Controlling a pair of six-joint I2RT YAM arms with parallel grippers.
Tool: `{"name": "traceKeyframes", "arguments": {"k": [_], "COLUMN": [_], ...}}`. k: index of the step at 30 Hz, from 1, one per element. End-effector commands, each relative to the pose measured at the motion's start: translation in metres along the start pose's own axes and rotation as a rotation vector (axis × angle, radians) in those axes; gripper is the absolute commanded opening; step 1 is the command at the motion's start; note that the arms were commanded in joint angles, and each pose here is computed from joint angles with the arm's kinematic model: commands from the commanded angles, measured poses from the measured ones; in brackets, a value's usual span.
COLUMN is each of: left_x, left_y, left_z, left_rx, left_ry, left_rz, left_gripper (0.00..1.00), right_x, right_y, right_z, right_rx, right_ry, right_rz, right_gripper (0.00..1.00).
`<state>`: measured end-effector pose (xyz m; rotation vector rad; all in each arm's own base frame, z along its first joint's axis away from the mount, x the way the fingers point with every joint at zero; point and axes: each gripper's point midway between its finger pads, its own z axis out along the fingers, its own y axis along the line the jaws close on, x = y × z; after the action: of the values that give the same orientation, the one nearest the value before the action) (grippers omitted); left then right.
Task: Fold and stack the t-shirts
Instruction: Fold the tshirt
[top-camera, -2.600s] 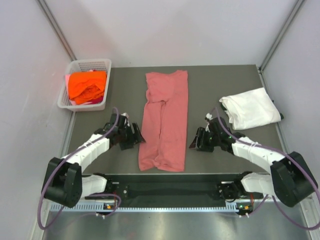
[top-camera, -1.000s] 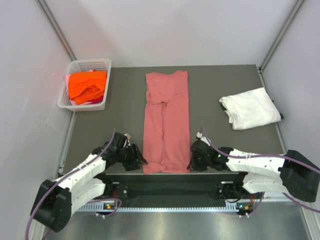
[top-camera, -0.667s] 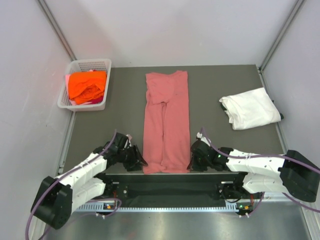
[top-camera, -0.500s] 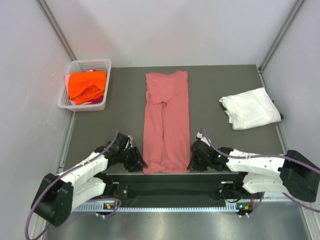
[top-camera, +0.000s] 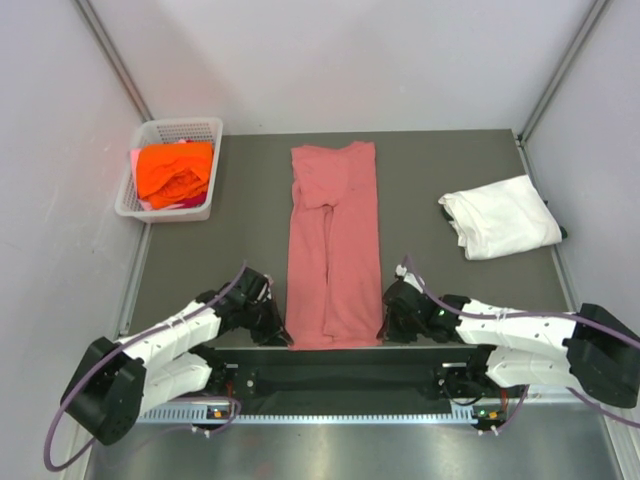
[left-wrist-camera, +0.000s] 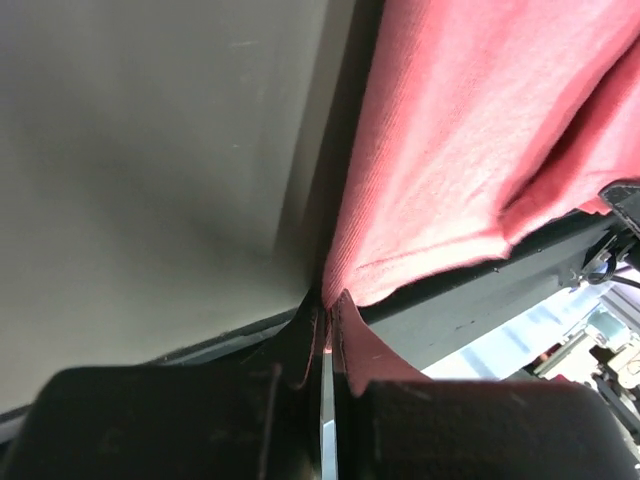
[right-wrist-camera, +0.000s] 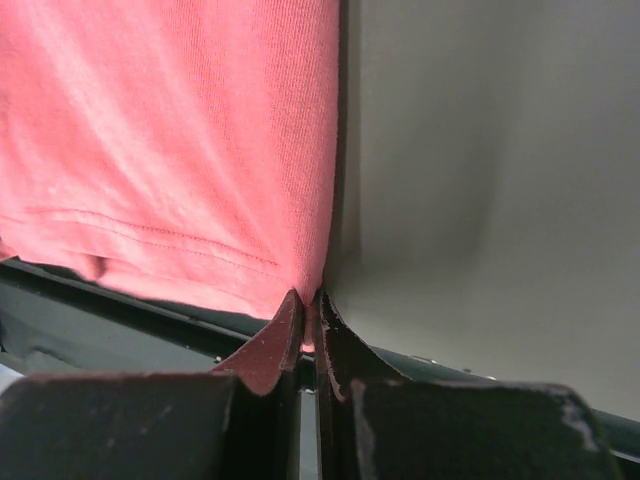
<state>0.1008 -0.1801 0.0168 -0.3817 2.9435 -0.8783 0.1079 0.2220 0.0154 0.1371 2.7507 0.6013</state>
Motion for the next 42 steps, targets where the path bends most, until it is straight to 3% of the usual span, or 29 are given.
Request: {"name": "traceKeyframes", "arguments": {"k": [1,9,17,30,42], "left_x": [0.003,-0.015,-0.061,-0.181,-0.291], "left_y": [-0.006,-0.047,-0.076,-0.090,-0.128], "left_z": [-0.013,-0.027,-0.039,-0.061,-0.046], "left_rx": [-0.024,0.057,0.086,0.099,0.178], "left_ry": [0.017,0.005,-0.084,-0.304,-0.388], "left_rz": [-0.007,0.021,0.051,-0.018,-0.041], "left_gripper": [0.00,0.00,0.00,0.00,0.00], "right_x": [-0.008,-0.024,-0.086,-0.207,-0.303], "right_y": [0.003,0.014,0.024,0.031,0.039], "right_z": [-0.013,-0.035,-0.053,-0.049,0.004], "right_rx": [-0.005,-0.067,-0.105,-0.063,-0.077], "right_ry": [-0.040,-0.106,-0.205,-0.247,-0.228], "right_rz": [-0.033,-0.054,-0.073,-0.160,-0.102], "right_gripper": [0.00,0.00,0.00,0.00,0.00]}}
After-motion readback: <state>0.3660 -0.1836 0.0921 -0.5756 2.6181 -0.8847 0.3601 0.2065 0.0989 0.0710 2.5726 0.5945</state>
